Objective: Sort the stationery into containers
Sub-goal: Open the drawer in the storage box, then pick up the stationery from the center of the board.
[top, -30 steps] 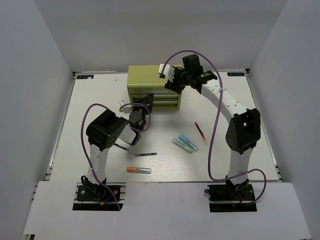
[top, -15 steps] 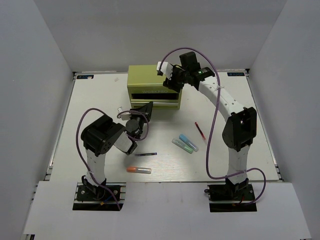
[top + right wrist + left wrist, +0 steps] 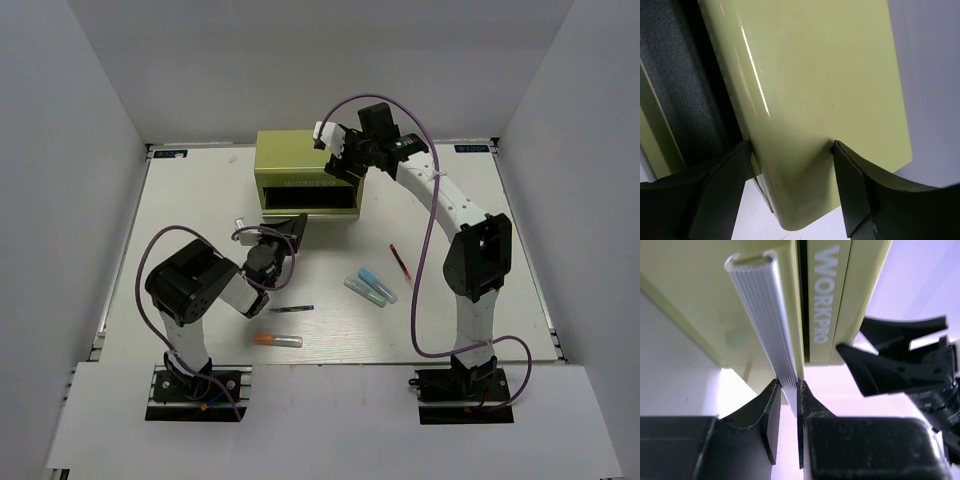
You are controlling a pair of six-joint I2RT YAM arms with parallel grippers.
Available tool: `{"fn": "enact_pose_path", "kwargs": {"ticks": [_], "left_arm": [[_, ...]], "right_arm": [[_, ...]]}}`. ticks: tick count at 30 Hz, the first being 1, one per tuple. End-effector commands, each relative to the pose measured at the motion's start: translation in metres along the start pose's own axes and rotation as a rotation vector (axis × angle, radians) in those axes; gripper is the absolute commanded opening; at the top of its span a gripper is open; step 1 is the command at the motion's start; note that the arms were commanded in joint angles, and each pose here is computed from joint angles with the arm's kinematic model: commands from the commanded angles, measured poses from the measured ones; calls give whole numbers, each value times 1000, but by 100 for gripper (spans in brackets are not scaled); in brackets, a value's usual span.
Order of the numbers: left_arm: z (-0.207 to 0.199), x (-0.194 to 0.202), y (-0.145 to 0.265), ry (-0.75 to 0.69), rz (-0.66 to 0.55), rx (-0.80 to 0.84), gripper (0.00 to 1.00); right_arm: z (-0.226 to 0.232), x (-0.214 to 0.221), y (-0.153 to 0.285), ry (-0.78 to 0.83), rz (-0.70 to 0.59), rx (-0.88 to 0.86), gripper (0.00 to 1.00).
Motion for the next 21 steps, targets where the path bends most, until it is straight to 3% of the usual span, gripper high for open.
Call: {"fn": "enact_pose_path", "kwargs": {"ticks": [1, 2, 3, 6, 9, 14, 19, 21], "left_arm": [[-11, 2, 9, -51, 53, 16, 6], [-14, 2, 10, -56, 70, 9, 13], [-13, -1, 9, -60, 64, -3, 35], [-18, -4, 9, -85, 87, -32, 67], [-17, -5, 12, -135, 100, -69, 77], [-32, -10, 16, -151, 102, -32, 80], [-29, -13, 34, -234, 189, -116, 83], [-29, -15, 41, -285, 225, -139, 83]], "right_arm": [[-9, 15, -12, -30, 56, 49, 72], [-8, 16, -11, -34, 55, 39, 74], [-5, 8, -2, -25, 31, 31, 79], [2, 5, 11, -19, -4, 11, 85], [9, 0, 30, -7, -36, 19, 89], [14, -11, 63, 17, -80, 52, 90], [34, -5, 96, 27, -111, 62, 90], [38, -15, 123, 55, -181, 113, 90]]}}
Point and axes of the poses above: each gripper's point midway between its finger pads, its own y axis back along the fingers, its own z axis along the line the jaws close on, x = y × z, the point moved 10 cm from there along y, back along the fingers, and after that the axes turned 11 degrees about -y, right-handed, at the moved point
